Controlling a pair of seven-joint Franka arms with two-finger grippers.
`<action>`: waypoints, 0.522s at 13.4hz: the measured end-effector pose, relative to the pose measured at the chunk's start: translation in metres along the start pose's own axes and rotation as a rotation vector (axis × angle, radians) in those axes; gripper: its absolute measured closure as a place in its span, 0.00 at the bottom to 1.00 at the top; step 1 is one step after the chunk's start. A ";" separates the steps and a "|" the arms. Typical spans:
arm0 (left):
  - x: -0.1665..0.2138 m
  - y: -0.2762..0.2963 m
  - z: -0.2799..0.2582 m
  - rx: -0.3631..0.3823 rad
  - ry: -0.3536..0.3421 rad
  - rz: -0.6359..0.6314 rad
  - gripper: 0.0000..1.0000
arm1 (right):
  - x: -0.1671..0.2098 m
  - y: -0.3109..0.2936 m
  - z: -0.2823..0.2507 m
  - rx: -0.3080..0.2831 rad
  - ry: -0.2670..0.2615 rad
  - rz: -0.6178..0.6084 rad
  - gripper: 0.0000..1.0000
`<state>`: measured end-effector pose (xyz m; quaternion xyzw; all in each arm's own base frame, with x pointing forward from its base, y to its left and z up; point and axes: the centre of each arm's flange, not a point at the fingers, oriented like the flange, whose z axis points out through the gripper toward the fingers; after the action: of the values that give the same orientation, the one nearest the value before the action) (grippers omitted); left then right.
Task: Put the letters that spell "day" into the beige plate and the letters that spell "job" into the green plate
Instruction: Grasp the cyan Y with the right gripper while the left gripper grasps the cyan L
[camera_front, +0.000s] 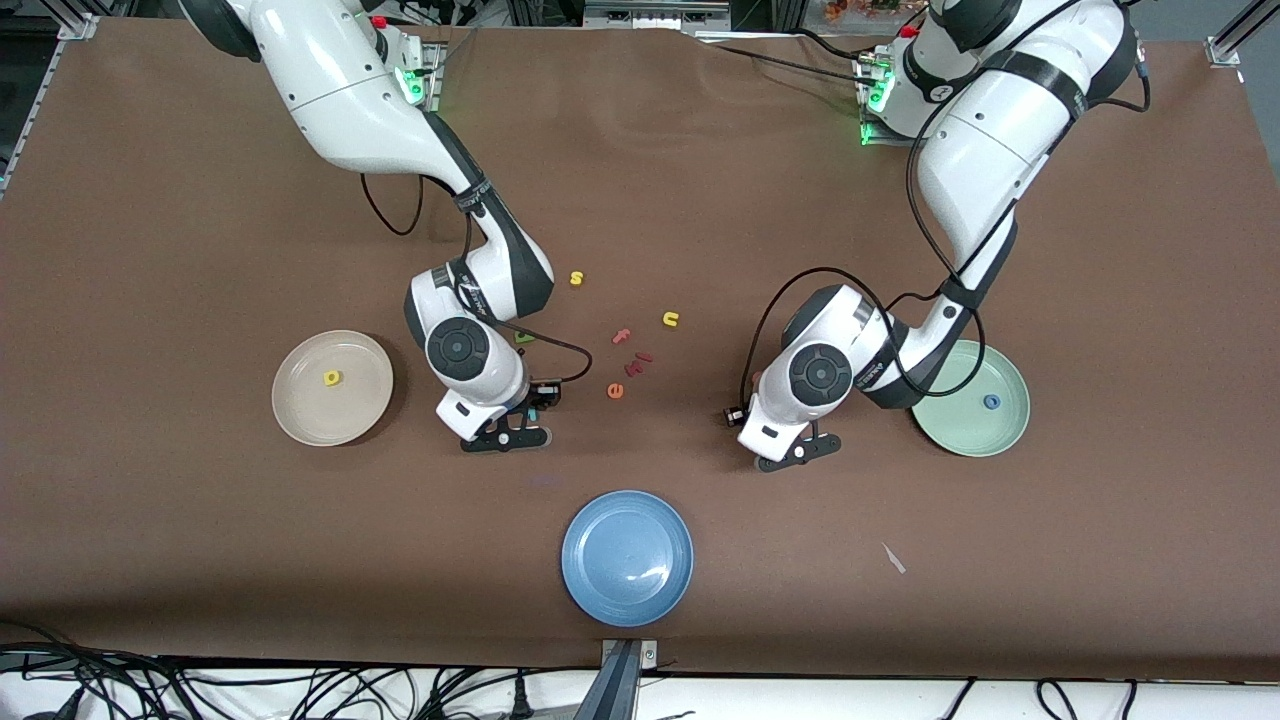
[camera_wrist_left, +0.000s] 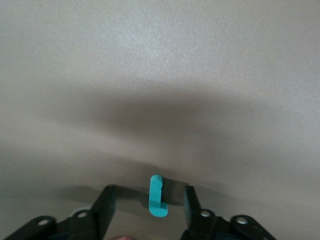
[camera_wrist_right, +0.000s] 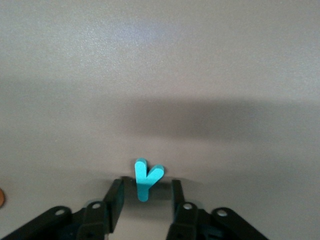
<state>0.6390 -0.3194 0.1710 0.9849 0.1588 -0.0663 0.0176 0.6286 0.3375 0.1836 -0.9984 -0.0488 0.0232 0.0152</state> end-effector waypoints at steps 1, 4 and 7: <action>0.000 0.000 0.001 0.001 -0.001 0.001 0.40 | 0.000 0.000 0.000 0.000 0.000 0.000 0.55; 0.002 0.001 -0.004 -0.006 0.006 -0.001 0.69 | 0.000 0.000 0.002 0.000 -0.001 0.000 0.58; 0.003 0.001 -0.005 -0.007 0.009 -0.003 0.89 | 0.001 -0.001 0.004 0.000 -0.001 0.000 0.67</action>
<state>0.6432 -0.3193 0.1751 0.9849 0.1607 -0.0615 0.0204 0.6294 0.3382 0.1801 -0.9984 -0.0490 0.0234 0.0150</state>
